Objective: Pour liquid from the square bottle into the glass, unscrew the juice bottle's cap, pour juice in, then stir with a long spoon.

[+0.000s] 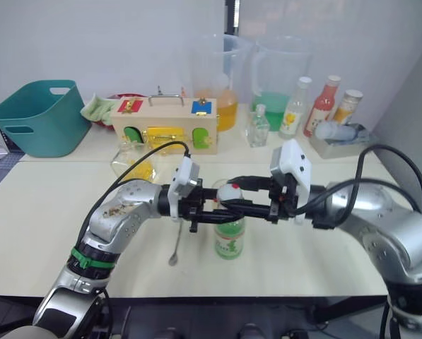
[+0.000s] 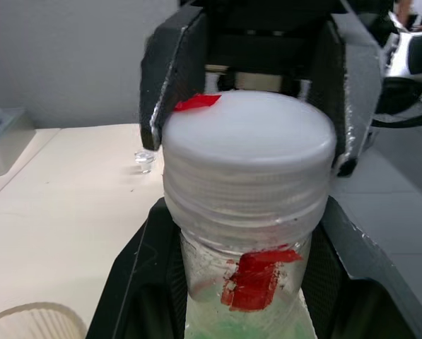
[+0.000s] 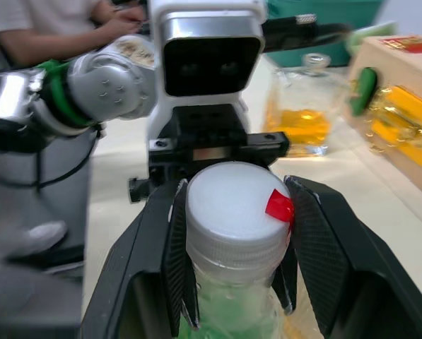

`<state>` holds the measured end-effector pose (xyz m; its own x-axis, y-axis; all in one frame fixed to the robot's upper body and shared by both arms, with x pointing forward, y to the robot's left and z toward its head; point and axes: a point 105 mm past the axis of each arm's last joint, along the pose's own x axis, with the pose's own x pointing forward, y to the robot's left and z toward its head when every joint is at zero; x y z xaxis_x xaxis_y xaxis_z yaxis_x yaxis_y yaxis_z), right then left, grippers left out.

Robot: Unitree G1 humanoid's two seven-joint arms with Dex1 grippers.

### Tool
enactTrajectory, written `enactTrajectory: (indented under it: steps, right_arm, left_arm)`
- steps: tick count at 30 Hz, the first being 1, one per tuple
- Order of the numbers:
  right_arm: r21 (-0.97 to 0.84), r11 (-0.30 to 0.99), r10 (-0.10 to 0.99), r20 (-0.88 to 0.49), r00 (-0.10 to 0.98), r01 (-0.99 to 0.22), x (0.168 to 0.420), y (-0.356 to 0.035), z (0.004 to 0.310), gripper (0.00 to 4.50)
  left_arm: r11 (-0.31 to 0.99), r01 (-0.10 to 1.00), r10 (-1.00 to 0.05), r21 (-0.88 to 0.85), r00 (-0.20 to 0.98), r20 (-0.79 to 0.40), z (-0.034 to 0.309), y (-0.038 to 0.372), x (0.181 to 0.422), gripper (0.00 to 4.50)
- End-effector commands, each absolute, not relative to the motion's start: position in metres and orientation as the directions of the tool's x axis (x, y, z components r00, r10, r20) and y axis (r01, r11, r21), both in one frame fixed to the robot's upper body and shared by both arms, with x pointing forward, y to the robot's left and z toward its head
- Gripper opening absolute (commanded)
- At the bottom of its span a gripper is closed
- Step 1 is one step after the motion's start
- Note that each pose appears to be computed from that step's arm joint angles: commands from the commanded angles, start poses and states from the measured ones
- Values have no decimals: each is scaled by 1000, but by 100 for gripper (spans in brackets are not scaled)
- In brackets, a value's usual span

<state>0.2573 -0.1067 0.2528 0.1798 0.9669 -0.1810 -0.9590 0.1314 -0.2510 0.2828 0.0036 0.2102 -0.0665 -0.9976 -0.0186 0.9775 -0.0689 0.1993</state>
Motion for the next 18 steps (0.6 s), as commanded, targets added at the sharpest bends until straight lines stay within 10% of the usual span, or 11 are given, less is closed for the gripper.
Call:
enactTrajectory:
  steps: [1, 6, 13, 18]
  right_arm:
    - [-235, -145, 966, -243, -86, -961, 238, -102, 256, 164]
    - [-223, -214, 947, -285, -146, -951, 245, -101, 269, 164]
    - [-262, -146, 963, -258, -77, -954, 247, -106, 287, 437]
    - [-318, 7, 983, -170, 64, -948, 237, -110, 291, 450]
  left_arm:
    - [-87, 974, -996, 207, -82, -33, 212, -2, 278, 153]
    - [-84, 975, -996, 206, -78, -39, 211, -1, 277, 153]
    - [-63, 980, -998, 189, -60, -19, 213, -1, 277, 153]
    - [-62, 980, -998, 191, -60, -20, 212, -1, 277, 153]
